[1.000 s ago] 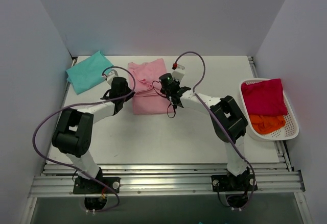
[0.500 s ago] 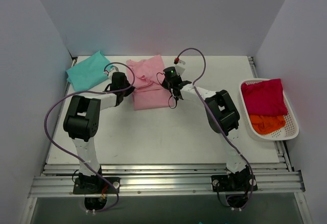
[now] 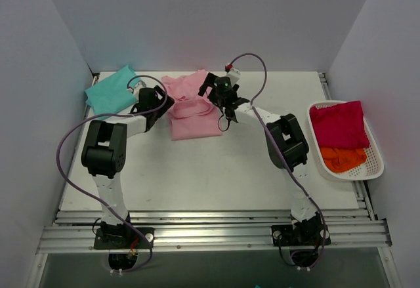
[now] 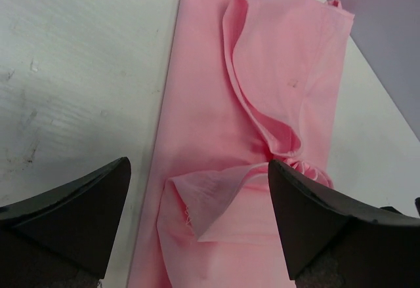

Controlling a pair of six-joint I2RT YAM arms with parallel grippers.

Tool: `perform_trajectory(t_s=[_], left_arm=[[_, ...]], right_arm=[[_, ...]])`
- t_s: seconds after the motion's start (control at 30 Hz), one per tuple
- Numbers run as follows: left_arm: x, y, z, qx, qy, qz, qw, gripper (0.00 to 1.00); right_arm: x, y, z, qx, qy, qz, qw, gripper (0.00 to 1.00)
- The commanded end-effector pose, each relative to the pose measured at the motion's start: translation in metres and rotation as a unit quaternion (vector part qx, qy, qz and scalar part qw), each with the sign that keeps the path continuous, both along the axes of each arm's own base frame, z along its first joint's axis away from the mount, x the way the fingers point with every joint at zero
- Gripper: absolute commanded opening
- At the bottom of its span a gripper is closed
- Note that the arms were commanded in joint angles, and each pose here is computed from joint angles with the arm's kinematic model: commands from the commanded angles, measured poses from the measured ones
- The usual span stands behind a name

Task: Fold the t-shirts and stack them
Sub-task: Fold the folded rectangular tshirt in 1/3 of the way

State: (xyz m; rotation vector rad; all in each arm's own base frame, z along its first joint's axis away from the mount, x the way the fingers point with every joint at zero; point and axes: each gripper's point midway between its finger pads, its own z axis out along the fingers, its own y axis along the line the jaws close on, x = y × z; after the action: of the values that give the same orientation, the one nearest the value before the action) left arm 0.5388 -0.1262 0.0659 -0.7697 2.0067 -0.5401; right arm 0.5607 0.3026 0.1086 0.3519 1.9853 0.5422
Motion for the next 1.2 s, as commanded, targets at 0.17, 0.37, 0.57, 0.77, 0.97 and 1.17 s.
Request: perform_trajectory(t_s=[0.17,0.37,0.57,0.77,0.97,1.17], left_arm=[[0.022,0.022,0.092,-0.016,-0.091,0.017,0.996,0.94],[-0.027,0.011,0.092,-0.041,-0.094,-0.005,0.995,0.94],[-0.083,-0.014,0.069,-0.024,-0.071,-0.015,0.997,0.95],[-0.119,-0.031,0.033,-0.013,-0.034,-0.028,0.999,0.95],[-0.140,-0.035,0.014,-0.008,-0.018,-0.028,0.999,0.95],[-0.147,-0.029,-0.001,0.004,-0.005,-0.018,1.000,0.95]], right_arm=[[0.007,-0.006,0.048,0.029,-0.072,0.033,0.996,0.92],[-0.025,-0.030,0.040,0.041,-0.050,0.018,0.998,0.92],[-0.067,-0.058,-0.010,0.050,0.002,-0.014,0.999,0.91],[-0.103,-0.069,-0.047,0.053,0.041,-0.022,0.998,0.89],[-0.120,-0.078,-0.053,0.040,0.050,-0.027,0.998,0.88],[-0.125,-0.070,-0.058,0.045,0.052,-0.020,0.997,0.89]])
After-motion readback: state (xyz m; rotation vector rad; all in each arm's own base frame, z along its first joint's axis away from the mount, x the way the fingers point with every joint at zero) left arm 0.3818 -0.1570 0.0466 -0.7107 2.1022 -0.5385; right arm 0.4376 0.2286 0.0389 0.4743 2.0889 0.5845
